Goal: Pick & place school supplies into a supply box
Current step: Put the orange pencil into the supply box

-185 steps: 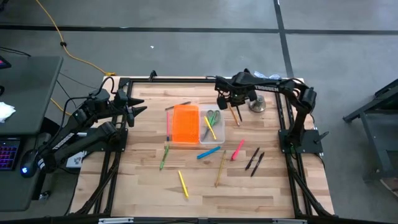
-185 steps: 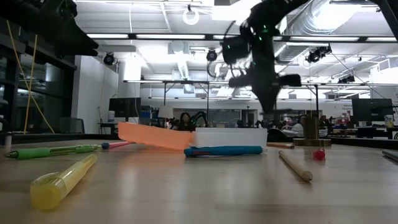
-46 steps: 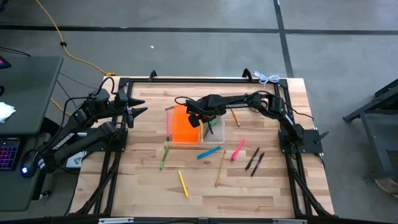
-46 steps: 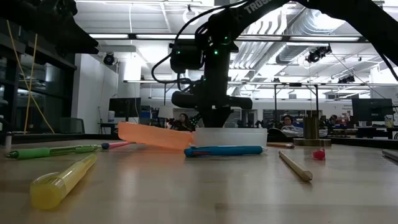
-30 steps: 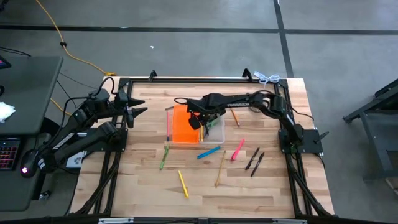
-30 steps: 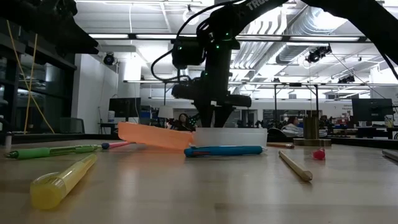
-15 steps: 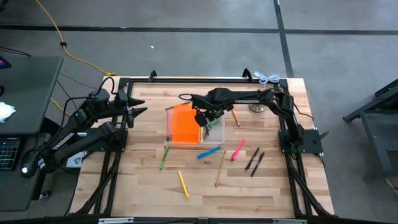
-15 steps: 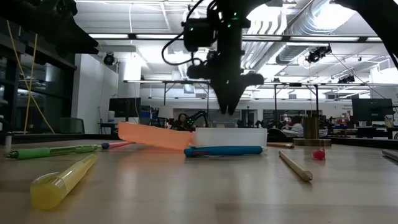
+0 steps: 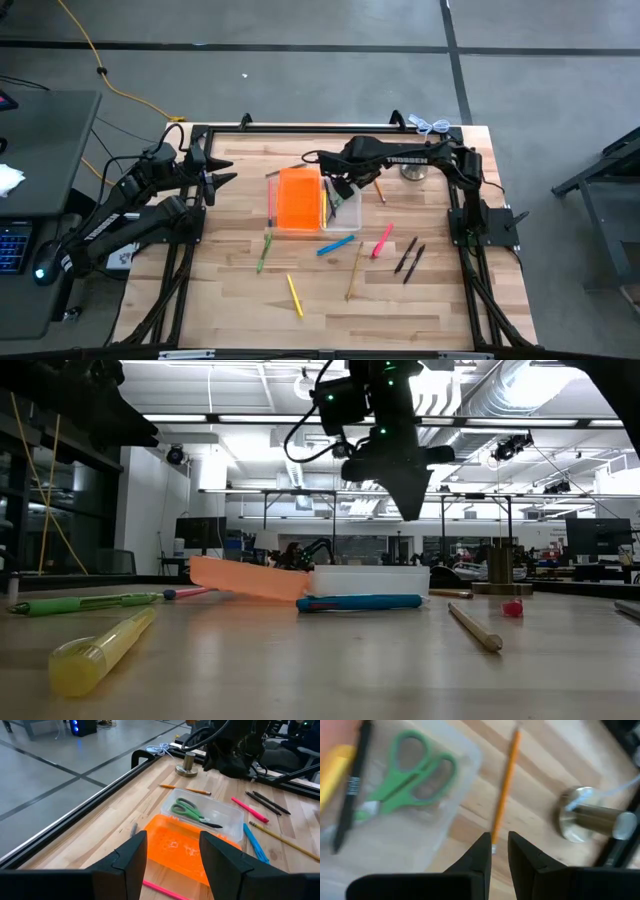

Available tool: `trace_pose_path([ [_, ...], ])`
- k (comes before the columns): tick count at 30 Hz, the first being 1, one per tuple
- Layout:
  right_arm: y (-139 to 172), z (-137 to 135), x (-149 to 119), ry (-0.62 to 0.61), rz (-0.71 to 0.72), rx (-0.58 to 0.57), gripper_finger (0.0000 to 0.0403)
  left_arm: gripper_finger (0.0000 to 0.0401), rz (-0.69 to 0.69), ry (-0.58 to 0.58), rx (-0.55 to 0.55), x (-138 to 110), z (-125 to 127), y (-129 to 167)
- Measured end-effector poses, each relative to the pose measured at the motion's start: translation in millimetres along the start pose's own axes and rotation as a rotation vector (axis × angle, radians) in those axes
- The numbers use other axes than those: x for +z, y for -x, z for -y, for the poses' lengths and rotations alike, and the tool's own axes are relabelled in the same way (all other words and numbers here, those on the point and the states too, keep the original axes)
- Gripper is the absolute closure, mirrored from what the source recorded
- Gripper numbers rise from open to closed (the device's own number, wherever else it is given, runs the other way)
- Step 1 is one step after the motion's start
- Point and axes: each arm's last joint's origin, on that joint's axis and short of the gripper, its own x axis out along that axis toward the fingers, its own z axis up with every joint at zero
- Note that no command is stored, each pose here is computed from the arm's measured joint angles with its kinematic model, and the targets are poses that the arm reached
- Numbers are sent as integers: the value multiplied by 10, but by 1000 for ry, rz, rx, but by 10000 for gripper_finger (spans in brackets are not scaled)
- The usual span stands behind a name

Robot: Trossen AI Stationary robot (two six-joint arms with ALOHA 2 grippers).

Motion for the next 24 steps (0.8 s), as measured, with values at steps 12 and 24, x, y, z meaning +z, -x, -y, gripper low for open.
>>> trace_pose_path([
  [12,-155,306,268,-18,-81,17,340,192,0,1,0,0,0,0],
  [24,-382,520,480,-4,-98,77,301,192,0,1,1,-1,0,0],
])
